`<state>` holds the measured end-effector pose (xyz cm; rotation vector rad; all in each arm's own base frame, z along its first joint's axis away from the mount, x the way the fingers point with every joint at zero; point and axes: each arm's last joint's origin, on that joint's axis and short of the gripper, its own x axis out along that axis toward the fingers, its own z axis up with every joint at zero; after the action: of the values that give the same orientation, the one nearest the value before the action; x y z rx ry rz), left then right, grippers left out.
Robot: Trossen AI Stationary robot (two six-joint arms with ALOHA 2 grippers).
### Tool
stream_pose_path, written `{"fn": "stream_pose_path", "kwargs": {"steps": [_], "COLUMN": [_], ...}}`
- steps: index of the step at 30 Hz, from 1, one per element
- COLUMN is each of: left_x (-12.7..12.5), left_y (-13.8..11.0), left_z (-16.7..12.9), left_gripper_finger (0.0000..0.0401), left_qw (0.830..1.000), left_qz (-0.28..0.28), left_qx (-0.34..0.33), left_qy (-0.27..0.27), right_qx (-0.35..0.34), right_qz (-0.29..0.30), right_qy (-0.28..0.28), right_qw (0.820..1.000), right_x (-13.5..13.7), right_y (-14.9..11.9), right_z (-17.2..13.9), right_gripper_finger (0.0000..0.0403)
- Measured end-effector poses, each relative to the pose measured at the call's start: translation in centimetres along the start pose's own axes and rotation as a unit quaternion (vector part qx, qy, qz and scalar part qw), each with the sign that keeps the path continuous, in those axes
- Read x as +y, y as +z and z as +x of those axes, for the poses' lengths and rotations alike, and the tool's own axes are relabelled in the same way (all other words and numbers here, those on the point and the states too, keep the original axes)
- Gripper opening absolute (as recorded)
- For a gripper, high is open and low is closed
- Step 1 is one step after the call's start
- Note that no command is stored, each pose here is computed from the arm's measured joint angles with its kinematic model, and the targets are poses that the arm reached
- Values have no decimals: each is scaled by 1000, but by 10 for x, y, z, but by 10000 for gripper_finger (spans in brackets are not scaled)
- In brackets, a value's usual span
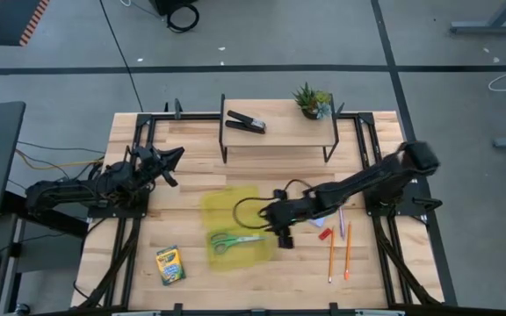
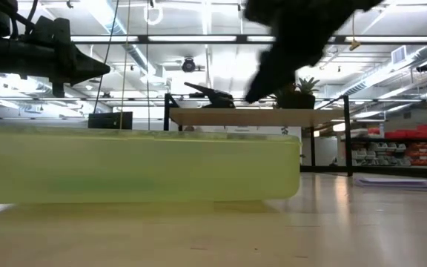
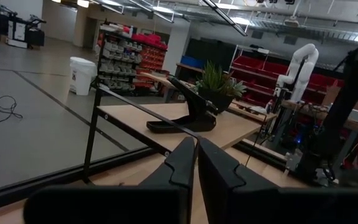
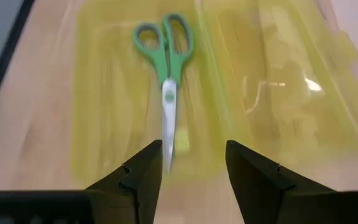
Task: Pack school essentials
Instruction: Put the orange pencil into the yellow supply box
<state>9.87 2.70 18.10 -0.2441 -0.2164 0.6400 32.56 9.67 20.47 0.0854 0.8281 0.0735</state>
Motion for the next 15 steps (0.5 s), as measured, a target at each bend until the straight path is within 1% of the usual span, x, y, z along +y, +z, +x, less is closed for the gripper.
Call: {"fn": "stream_pose_path", "kwargs": {"steps": [3, 7, 8, 12, 15], "left_x": [0, 0, 0, 0, 0], "left_y": [0, 0, 0, 0, 0], "left_z": [0, 0, 0, 0, 0], "left_gripper_finger": [34, 36, 35, 29, 28], "left_qw": [1000, 1000, 1000, 1000, 1000], "left_qz": [0, 0, 0, 0, 0], "left_qx": [0, 0, 0, 0, 0], "left_qy": [-1, 0, 0, 0, 0], "right_qx": [11, 47, 60, 106, 145], "right_qz": [24, 62, 64, 49, 10], "right_qy": [-1, -15, -17, 2, 23], "right_qw": [1000, 997, 996, 993, 989], "right_x": [-5, -13, -14, -11, -6], "right_y": [-22, -48, -55, -76, -92], "right_z": [-18, -42, -47, -66, -72], "right_gripper_finger": [183, 183, 183, 183, 183]}}
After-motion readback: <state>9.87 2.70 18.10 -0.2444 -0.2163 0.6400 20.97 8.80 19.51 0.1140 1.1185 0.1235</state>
